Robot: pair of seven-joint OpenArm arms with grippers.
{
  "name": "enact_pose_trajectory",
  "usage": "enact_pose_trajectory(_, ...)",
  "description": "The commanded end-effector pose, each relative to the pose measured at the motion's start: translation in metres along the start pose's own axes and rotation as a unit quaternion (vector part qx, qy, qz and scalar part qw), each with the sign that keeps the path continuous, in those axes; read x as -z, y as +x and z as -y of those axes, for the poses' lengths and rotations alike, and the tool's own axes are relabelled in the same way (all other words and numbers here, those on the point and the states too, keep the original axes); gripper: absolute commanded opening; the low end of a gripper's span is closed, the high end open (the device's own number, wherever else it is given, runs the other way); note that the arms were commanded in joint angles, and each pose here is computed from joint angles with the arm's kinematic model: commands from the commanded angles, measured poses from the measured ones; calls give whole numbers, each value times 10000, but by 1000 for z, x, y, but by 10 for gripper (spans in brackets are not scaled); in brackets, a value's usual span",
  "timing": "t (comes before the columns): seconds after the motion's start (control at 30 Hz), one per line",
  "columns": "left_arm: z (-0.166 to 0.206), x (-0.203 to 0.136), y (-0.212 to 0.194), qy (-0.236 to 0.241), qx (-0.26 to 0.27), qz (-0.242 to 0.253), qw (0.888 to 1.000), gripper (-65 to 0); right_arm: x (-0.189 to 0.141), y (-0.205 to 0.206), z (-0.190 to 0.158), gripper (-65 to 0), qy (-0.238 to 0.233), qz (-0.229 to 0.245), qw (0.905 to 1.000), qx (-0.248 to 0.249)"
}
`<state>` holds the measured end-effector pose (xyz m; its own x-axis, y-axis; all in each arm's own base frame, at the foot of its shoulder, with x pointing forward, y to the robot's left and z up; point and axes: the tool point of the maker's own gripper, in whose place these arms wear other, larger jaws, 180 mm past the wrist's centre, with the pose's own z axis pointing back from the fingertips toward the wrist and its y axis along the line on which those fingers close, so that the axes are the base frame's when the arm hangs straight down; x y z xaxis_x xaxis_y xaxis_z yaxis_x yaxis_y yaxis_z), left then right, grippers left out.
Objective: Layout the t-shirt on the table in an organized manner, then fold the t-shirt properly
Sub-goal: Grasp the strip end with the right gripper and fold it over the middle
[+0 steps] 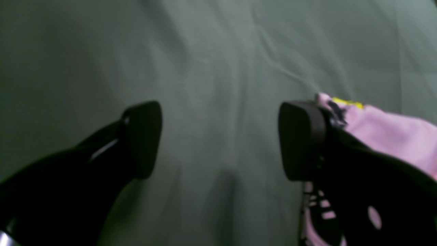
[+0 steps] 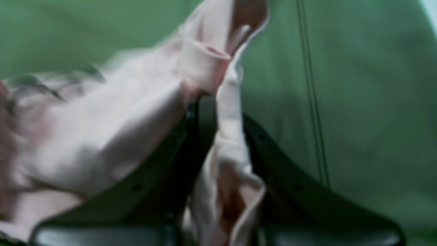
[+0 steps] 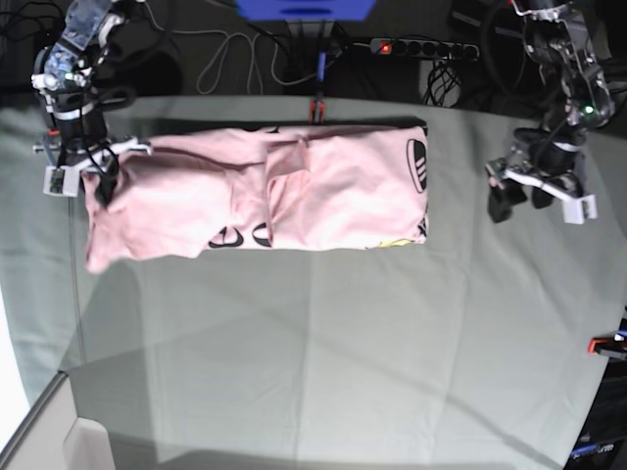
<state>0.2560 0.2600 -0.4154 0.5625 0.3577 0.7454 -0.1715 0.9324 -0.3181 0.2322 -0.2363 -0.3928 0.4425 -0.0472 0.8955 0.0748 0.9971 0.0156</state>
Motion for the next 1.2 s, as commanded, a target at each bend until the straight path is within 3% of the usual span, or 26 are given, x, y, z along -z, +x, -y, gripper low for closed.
enact_pose_trajectory(0.0,-4,-5,13,16,39,201,9998,-134,-4,20,-1,-650,56,317,9994,-140)
enact_pose_trajectory(0.17,-25,-16,10,276,-50,216,9994,-134,-16,34,-53,-650,769,421,9946,-555)
enact_pose_trajectory(0.3,-35,-22,12,423,-75,256,9987,-134,-34,37,-116,-650,1613,469,9831,-730)
enact_pose_trajectory(0.63,-59,-46,-12,685,-3,-50,9976,-134,-52,53,-227,-650,3066,672,9462,-784)
enact_pose_trajectory(0.9,-77,-63,-23,946,-86,-131,9954,-134,-34,31,-286,-650,3827,161,9185,-982)
enact_pose_trajectory(1.17,-92,-77,-27,1172,-137,-149,9929,-134,-29,-5,-344,-650,4623,-287,8797,-1079)
